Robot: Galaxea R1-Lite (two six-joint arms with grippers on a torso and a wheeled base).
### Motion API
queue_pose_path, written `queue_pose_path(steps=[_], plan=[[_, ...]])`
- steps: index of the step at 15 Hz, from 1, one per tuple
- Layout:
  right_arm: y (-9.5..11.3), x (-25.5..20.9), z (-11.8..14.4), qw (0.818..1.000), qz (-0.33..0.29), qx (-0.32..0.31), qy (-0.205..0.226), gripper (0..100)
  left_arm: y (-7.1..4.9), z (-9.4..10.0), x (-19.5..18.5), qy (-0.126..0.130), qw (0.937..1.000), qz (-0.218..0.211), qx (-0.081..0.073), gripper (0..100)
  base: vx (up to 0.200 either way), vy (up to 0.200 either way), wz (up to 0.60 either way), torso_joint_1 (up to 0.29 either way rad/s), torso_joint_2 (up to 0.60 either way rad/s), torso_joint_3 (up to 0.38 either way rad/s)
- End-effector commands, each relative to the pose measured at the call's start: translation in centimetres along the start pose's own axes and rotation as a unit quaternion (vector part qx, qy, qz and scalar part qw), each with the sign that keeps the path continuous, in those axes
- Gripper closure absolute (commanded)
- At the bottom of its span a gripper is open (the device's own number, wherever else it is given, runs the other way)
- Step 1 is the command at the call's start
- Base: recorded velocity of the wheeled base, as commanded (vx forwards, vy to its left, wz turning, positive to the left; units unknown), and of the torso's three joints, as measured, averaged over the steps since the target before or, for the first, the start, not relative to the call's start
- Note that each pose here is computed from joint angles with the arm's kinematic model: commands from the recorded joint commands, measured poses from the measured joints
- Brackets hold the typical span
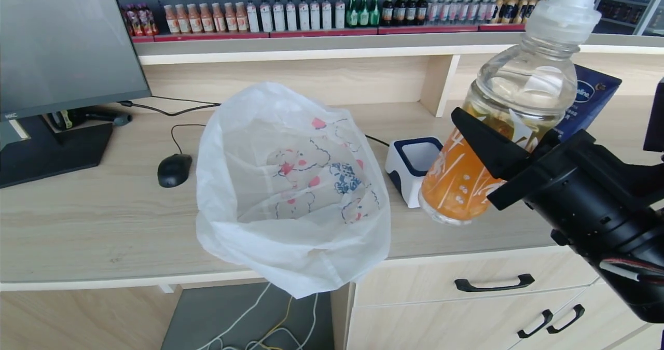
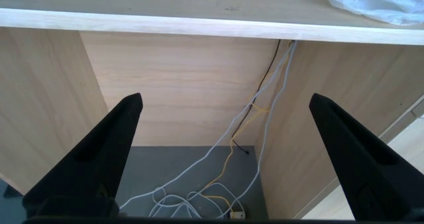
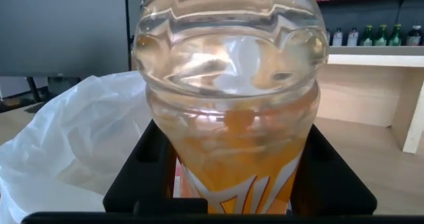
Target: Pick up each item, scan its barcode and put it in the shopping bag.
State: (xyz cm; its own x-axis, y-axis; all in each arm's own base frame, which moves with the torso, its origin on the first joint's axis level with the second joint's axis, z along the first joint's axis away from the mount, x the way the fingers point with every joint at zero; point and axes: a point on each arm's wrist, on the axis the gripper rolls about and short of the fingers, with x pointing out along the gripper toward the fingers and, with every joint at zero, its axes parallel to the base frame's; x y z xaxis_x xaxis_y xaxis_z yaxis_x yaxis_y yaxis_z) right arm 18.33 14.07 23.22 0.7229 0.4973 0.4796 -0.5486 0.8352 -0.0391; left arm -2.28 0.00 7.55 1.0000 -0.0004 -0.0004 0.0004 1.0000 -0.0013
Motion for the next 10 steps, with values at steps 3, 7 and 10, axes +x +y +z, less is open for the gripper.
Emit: queue_pose_path(steps=[3, 7, 10], plan=[[-0.7, 2.1, 0.6, 0.999, -0.016, 0.014, -0.031, 100, 0.0, 0.0, 0.0, 0.0, 1.0, 0.0, 0.0, 0, 0.0, 0.0, 0.0, 0.0, 0.0, 0.0], [-1.0, 5.6, 0.7, 0.982, -0.114, 0.128, -0.078, 100, 0.0, 0.0, 0.0, 0.0, 1.0, 0.0, 0.0, 0, 0.0, 0.0, 0.0, 0.0, 0.0, 0.0], [-0.9, 7.1, 1.2, 0.972, -0.114, 0.193, -0.075, 100, 0.0, 0.0, 0.0, 0.0, 1.0, 0.0, 0.0, 0, 0.0, 0.0, 0.0, 0.0, 0.0, 0.0]])
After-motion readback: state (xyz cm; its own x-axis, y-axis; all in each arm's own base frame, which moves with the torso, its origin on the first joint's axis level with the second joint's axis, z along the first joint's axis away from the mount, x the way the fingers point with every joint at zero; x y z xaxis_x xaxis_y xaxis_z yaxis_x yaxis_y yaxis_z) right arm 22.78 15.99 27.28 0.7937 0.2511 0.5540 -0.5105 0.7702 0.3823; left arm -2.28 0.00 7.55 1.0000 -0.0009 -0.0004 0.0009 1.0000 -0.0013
